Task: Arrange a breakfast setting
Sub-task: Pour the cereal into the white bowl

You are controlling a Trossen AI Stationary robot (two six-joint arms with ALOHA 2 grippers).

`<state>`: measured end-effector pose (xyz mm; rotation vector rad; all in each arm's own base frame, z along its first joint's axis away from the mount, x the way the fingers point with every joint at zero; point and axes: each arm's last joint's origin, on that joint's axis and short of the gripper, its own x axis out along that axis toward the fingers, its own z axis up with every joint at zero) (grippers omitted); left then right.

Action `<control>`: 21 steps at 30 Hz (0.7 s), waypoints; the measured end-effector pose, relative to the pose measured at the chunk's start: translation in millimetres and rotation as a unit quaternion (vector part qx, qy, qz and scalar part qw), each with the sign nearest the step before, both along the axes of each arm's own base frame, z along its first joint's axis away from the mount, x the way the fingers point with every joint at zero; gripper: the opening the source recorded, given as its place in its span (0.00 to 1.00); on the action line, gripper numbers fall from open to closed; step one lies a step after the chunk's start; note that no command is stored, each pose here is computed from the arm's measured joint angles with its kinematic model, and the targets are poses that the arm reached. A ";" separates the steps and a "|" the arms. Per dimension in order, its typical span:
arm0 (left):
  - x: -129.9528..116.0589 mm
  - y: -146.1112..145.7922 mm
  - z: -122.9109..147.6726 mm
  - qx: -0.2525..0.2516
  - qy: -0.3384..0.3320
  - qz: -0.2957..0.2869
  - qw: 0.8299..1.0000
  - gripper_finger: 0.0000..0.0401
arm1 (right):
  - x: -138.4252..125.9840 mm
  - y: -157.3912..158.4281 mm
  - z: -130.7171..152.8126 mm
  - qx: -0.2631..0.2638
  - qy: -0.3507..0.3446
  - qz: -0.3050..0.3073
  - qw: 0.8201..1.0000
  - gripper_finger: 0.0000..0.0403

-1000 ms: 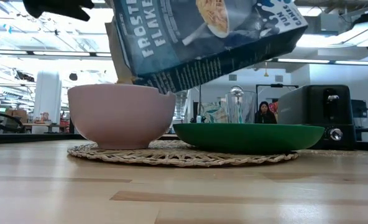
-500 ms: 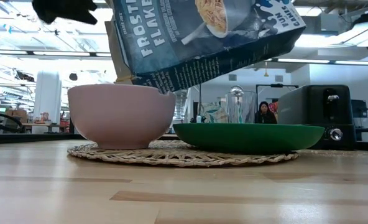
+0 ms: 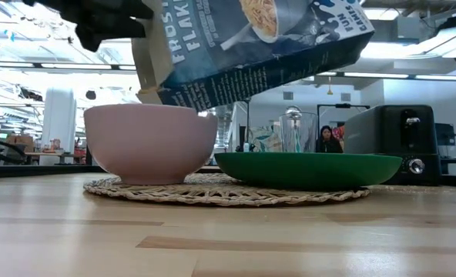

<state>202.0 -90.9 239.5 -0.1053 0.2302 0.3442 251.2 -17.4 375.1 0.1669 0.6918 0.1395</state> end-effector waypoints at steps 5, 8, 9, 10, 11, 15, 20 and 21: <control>8.8 13.6 2.6 -0.004 -0.008 -0.007 1.000 0.47 | -0.2 -0.3 -0.3 -0.001 0.002 -0.001 1.000 0.79; 12.0 17.1 5.9 -0.008 -0.021 -0.020 1.000 0.47 | -0.1 0.0 -0.1 -0.003 0.000 0.002 1.000 0.79; 12.5 17.5 6.8 -0.006 -0.024 -0.022 0.999 0.46 | 0.0 0.2 -0.1 -0.003 0.000 0.003 1.000 0.79; 12.9 18.1 7.3 -0.004 -0.025 -0.023 0.999 0.44 | 0.1 0.4 0.0 -0.003 -0.001 0.003 1.000 0.79; 13.3 18.6 7.9 -0.003 -0.027 -0.023 0.999 0.42 | 0.2 0.8 0.2 -0.004 -0.002 0.004 1.000 0.79; 14.2 19.8 8.0 -0.006 -0.027 -0.032 0.999 0.25 | 0.6 1.3 0.4 -0.002 -0.003 0.003 1.000 0.79; 15.7 24.5 8.0 0.001 -0.026 -0.019 0.999 0.02 | 0.3 1.1 2.3 -0.002 -0.003 -0.005 1.000 0.79; 16.2 25.8 7.9 0.000 -0.026 -0.017 1.000 0.02 | -0.3 1.0 4.9 -0.006 -0.003 -0.009 1.000 0.79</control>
